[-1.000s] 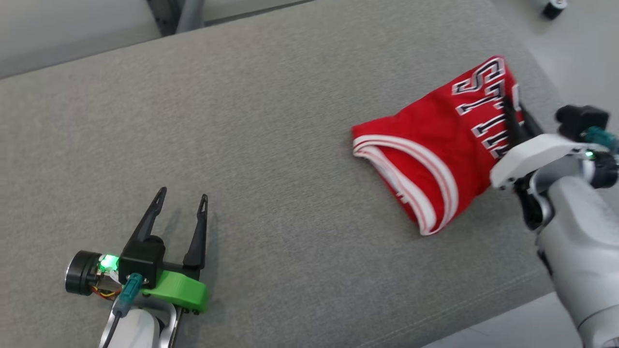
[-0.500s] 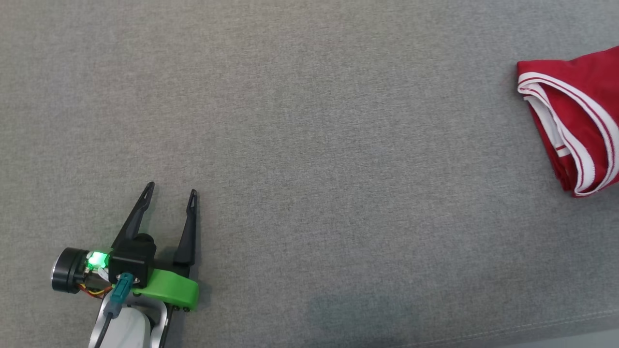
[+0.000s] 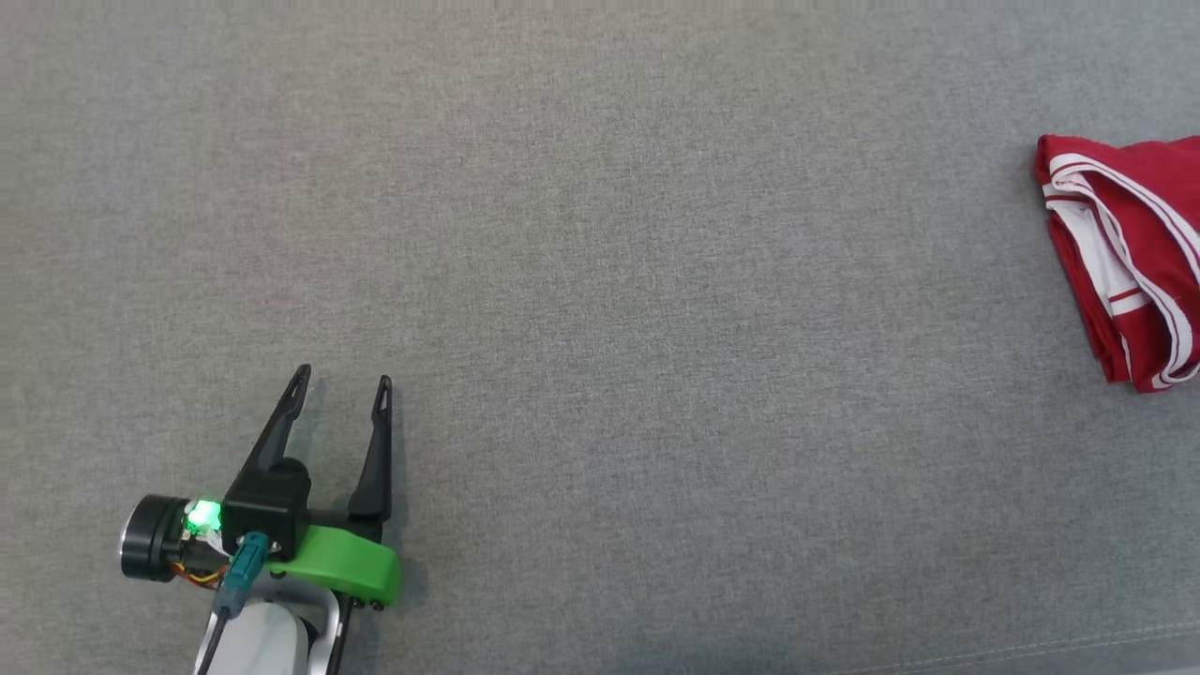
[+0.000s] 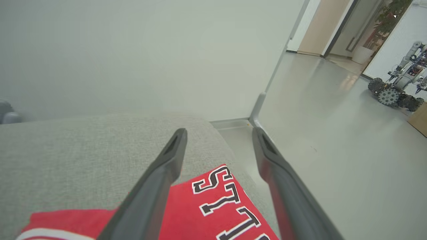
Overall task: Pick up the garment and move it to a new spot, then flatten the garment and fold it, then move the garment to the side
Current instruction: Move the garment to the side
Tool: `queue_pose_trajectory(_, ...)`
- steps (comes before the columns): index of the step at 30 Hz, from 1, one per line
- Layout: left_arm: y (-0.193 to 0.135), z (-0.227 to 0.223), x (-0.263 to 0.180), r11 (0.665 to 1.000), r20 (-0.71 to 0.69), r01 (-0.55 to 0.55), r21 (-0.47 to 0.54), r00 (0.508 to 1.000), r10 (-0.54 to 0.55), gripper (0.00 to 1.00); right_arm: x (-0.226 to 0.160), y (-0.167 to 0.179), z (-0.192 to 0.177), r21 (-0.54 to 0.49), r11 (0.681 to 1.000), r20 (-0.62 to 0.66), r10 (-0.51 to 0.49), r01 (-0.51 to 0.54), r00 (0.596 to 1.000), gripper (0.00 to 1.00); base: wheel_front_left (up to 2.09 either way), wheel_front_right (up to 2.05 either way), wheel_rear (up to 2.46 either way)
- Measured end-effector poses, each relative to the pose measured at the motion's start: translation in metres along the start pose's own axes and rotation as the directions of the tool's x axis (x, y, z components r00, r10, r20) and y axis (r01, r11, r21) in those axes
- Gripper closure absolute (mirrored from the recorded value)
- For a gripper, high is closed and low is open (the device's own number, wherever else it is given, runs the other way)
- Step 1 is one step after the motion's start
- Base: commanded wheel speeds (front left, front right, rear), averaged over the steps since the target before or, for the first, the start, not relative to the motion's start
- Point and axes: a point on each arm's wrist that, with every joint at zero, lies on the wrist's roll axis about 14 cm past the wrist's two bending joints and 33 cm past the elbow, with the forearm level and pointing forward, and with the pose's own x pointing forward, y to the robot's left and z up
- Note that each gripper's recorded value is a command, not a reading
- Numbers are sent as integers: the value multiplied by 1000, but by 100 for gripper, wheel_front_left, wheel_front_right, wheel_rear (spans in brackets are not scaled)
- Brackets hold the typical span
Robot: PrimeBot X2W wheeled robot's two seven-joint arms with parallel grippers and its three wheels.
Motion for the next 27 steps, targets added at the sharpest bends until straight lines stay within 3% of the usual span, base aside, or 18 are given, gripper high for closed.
queue_pose_trajectory(7,7,11,-19,998,21,-59,-34,998,59,0,-35,85,43,51,965,152,245,-256,957,0,0,0,0)
queue_pose_trajectory(12,11,17,-39,994,32,-99,-54,994,101,0,-83,126,42,99,921,178,356,-377,917,0,0,0,0)
queue_pose_trajectory(19,15,27,-65,988,64,-137,-71,988,142,0,-145,159,21,164,863,144,458,-478,877,0,0,0,0)
queue_pose_trajectory(27,22,31,-94,980,88,-182,-86,978,190,0,-200,171,1,238,820,112,508,-520,854,0,0,0,0)
